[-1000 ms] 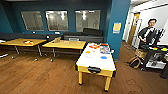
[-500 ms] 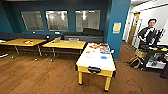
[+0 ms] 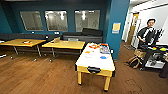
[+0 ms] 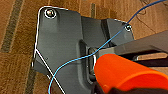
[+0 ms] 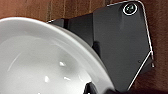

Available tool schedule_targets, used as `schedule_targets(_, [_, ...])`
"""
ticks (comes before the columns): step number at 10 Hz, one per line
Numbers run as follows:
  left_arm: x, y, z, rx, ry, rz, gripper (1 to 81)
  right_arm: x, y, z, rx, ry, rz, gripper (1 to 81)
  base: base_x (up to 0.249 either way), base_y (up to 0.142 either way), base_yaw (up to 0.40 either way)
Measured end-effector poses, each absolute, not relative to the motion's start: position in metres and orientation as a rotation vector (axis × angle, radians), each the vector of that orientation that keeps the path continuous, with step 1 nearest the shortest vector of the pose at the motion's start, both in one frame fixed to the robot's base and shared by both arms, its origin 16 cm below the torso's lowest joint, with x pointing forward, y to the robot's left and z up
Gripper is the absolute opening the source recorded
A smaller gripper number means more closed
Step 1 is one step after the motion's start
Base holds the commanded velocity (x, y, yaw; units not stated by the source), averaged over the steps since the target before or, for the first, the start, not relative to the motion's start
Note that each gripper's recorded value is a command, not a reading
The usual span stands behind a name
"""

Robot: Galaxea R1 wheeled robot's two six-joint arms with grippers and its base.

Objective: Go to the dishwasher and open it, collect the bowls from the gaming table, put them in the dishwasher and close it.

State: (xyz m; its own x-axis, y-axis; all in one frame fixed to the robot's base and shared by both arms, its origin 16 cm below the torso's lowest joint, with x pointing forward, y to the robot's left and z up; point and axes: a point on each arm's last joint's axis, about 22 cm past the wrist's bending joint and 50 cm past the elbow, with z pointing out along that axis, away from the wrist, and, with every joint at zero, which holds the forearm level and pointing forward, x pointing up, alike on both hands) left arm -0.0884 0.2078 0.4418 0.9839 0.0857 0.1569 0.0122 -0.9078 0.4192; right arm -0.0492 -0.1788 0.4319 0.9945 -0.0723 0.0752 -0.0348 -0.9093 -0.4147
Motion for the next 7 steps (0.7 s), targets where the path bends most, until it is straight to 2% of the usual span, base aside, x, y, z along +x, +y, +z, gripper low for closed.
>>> schedule_targets(7, [-0.087,0.209,0.441,2.703,0.056,0.244,1.0,-0.054,-0.179,0.431,-2.715,0.075,-0.115,1.0,0.000,0.000,-0.379])
